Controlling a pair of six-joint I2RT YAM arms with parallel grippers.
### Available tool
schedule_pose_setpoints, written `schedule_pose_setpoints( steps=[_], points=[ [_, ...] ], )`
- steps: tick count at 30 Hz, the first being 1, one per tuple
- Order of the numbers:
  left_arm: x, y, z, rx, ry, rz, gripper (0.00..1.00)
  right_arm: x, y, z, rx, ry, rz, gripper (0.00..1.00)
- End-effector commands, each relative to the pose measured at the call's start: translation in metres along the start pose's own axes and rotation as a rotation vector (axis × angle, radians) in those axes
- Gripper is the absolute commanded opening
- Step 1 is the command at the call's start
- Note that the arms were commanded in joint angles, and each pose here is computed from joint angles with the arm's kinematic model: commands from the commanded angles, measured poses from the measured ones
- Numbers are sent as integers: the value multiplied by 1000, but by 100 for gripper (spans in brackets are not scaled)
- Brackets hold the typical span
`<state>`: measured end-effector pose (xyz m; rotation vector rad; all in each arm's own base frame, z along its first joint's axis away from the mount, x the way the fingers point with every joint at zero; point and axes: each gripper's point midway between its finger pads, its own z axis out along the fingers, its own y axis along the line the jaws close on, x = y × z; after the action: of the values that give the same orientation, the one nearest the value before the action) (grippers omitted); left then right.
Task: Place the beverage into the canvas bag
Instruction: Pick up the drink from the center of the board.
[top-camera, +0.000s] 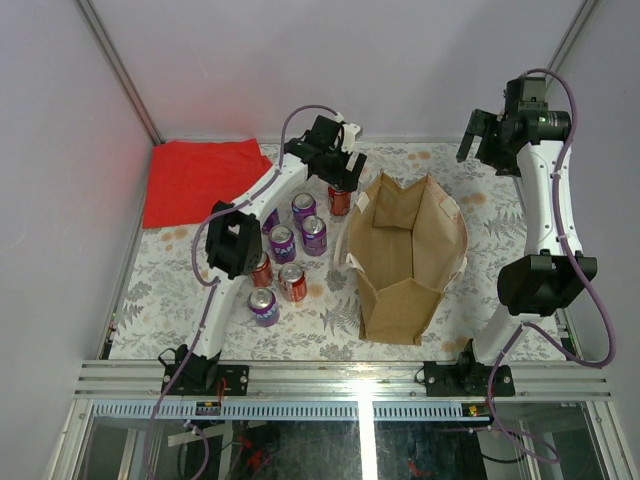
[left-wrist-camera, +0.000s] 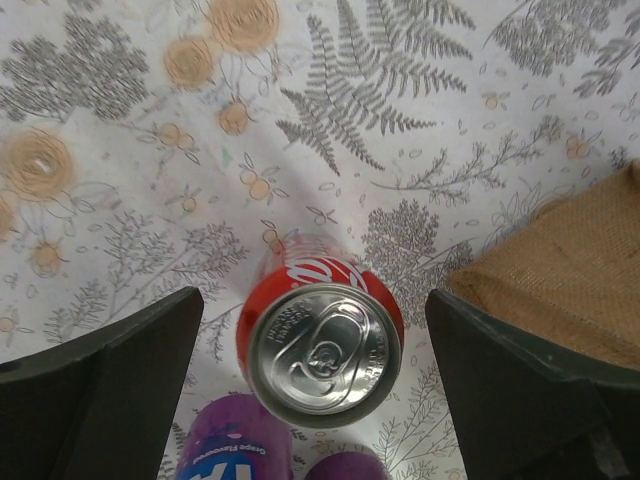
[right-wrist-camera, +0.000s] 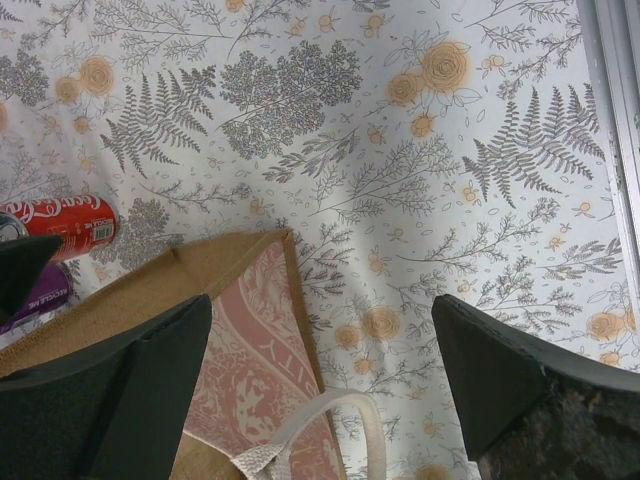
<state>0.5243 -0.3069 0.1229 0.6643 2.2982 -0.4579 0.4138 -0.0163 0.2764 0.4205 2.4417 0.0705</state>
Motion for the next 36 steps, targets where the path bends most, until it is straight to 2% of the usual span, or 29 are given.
schedule_pose_setpoints(
  steps=[1, 9, 17, 19, 25, 30, 36],
  points=[
    [6, -6, 4, -5, 9, 44, 93, -6, -4, -23, 3, -41, 12, 99],
    [11, -2, 4, -26, 22, 61, 90, -3, -4, -25, -6, -44, 19, 99],
    [14, -4, 4, -27, 38, 81, 68, 2, -8, -31, 4, -48, 25, 98],
    [15, -4, 2, -29, 45, 83, 55, 5, -8, -30, 7, -43, 29, 98],
    [13, -5, -9, -36, 46, 82, 1, 11, -8, -33, -5, -50, 41, 98],
    [-10, -6, -32, -57, -11, 72, 0, 15, -7, -33, -13, -48, 43, 98],
    [-78, -10, -90, -105, -203, 88, 0, 15, -5, -33, -24, -44, 37, 98]
  ],
)
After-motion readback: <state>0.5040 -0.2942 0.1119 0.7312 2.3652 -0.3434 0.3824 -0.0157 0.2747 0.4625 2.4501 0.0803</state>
